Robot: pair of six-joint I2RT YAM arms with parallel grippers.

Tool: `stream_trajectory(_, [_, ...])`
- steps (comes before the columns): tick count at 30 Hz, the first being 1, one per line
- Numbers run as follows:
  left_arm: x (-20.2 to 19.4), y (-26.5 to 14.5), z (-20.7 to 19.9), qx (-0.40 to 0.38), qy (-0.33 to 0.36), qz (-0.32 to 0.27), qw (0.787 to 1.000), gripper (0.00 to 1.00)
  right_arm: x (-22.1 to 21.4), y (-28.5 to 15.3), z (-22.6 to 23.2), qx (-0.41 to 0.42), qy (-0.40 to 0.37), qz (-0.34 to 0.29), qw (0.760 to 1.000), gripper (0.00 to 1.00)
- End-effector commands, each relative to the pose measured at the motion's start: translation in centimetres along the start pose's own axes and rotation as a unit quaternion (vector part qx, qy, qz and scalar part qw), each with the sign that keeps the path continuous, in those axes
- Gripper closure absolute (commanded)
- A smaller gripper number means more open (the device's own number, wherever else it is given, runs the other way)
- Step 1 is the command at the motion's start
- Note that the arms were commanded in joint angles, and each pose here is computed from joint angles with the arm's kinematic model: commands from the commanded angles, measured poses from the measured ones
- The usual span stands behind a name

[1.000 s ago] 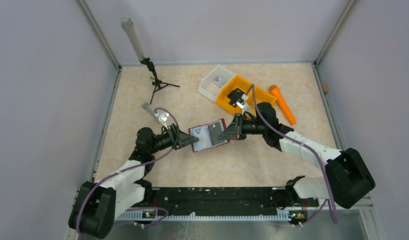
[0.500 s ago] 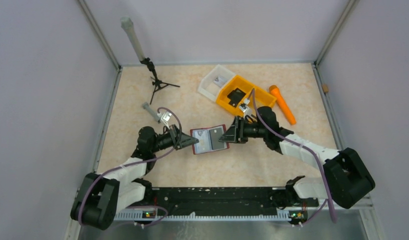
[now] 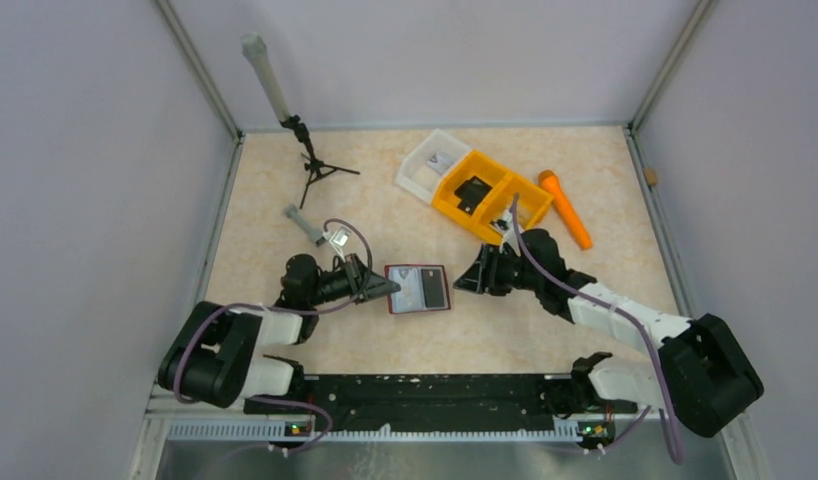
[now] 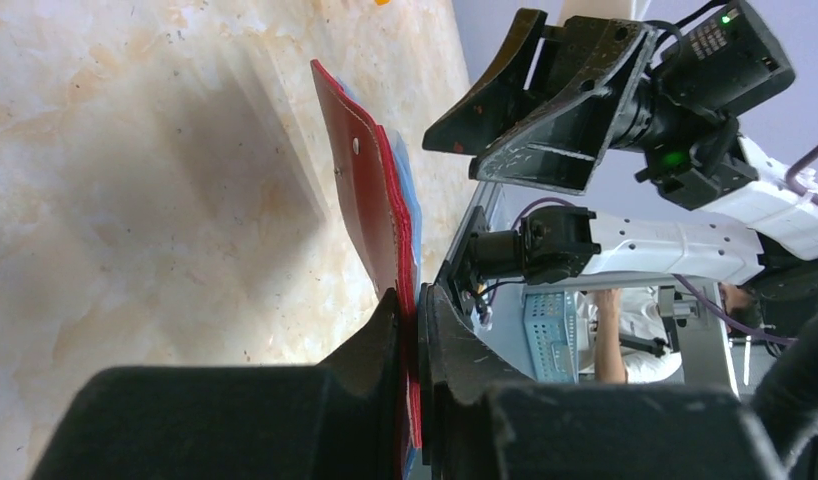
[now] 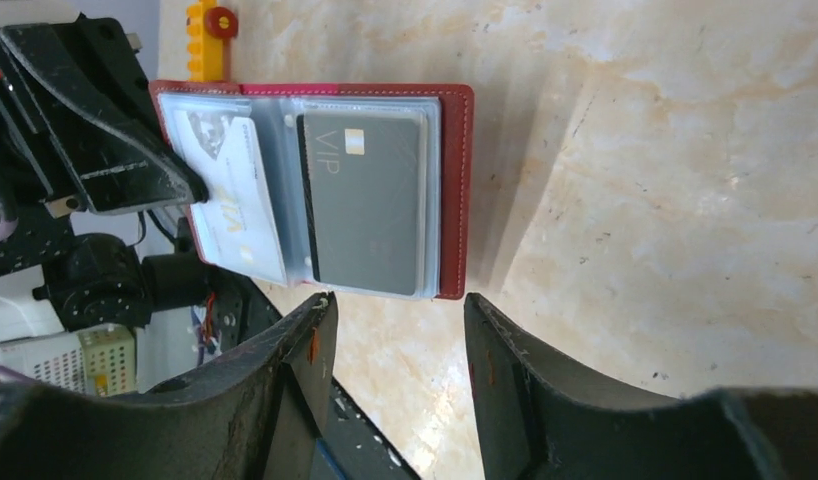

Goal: Take the credit cards out of the card holder
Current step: Remove the credit card from the card holder.

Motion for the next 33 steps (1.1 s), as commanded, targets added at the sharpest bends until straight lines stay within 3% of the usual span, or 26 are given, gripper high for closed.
stream_trajectory(1, [-0.2, 0.0, -1.7, -0.053, 0.033, 0.01, 0.998, 1.0, 1.0, 0.5, 2.1, 0.082, -0.005, -0.041, 0.996, 0.51])
stream_trajectory(12, [-0.4, 0.4, -4.7, -0.135, 0.01, 0.028, 0.99, 1.0, 3.7, 0.2, 7.1, 0.202, 0.003, -0.079, 0.976, 0.63])
stream_trajectory(22, [-0.4, 0.2, -7.7, -0.171, 0.022, 0.029, 0.985, 1.0, 4.1, 0.1, 10.3, 0.272, 0.017, -0.069, 0.96, 0.64])
stream_trajectory(33, [-0.5, 0.3, -8.4, -0.178, 0.024, 0.033, 0.983, 1.0, 4.5, -0.3, 12.3, 0.317, 0.023, -0.068, 0.946, 0.64])
Point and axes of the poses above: each gripper's point midway between its finger pads, its own y axis out along the fingers, its own z axis along the line the jaws close on, x = y × z, the point moved 2 cm from there along -y, back along the fingers, and after that the axes turned 15 degrees about -y, right-handed, at the moved point
